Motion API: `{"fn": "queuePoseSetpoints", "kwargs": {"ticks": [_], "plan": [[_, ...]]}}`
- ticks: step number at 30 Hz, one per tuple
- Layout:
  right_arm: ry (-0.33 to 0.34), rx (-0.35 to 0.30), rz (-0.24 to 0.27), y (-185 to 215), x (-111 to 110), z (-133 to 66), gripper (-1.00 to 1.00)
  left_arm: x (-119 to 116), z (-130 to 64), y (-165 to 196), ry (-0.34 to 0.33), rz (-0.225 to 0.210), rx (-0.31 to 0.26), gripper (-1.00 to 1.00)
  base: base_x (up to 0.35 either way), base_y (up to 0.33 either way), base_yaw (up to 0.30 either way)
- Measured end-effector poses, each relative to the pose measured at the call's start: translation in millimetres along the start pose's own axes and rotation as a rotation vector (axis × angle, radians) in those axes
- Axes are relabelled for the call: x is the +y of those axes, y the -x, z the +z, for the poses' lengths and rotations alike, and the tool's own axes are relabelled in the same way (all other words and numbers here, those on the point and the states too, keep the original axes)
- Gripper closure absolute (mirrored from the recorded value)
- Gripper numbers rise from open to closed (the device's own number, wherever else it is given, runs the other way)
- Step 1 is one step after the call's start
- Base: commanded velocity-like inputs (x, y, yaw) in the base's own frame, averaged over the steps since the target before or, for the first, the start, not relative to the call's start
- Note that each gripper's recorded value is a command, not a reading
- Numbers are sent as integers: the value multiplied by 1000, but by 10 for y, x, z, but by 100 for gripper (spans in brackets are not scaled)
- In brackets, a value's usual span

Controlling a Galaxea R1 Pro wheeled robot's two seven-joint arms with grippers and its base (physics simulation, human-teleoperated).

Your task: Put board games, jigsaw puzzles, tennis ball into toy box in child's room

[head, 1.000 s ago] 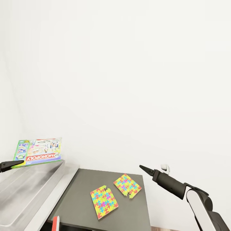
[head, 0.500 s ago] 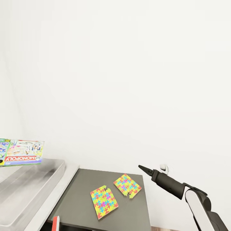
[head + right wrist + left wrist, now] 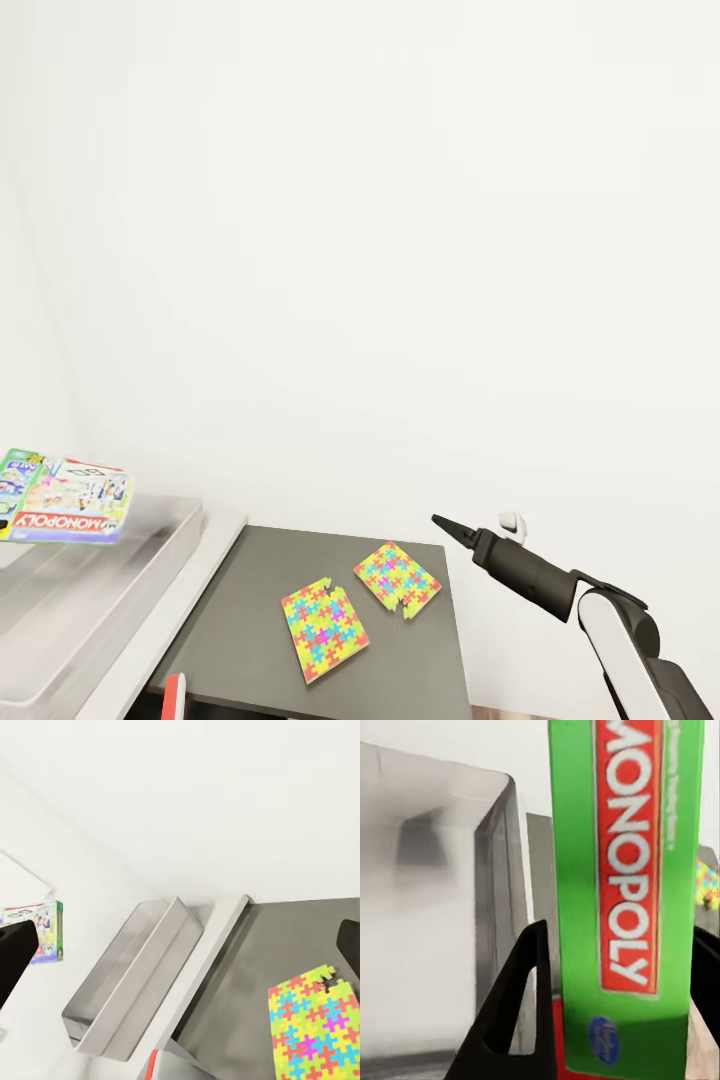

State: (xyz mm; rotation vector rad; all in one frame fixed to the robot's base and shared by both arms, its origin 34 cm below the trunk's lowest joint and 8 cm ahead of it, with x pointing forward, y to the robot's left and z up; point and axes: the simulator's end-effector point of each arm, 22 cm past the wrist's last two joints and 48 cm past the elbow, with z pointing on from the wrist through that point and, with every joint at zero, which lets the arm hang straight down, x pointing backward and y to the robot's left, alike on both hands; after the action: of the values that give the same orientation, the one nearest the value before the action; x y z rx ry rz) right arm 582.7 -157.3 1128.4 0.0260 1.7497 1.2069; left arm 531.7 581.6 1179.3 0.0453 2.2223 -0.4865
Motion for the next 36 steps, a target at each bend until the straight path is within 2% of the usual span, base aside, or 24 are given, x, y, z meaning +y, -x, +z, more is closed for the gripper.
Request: {"fn": "queuePoseSetpoints", "kwargs": {"ticks": [4,9,19,25,28,36], "plan": [[2,-1,2,-4,8,7,-100,80,-8,-48,36,33,25,100,0,0,48],[3,-1,2,-6,11,10,-100,125,-56,-42,56,57,32,100,0,0,136],[1,-1,2,-6,7,12,-100,275,-100,-115,143,121,91,100,0,0,263],[1,-2,2,-4,6,11,-100,227,-34,-151,148,154,125,100,0,0,84],[1,-2,2,-4,6,11,-100,158,33,-175,143,184,151,100,0,0,9],[1,-2,2,-9,5,15,-100,-140,237,-143,113,278,173,100,0,0,1]]}}
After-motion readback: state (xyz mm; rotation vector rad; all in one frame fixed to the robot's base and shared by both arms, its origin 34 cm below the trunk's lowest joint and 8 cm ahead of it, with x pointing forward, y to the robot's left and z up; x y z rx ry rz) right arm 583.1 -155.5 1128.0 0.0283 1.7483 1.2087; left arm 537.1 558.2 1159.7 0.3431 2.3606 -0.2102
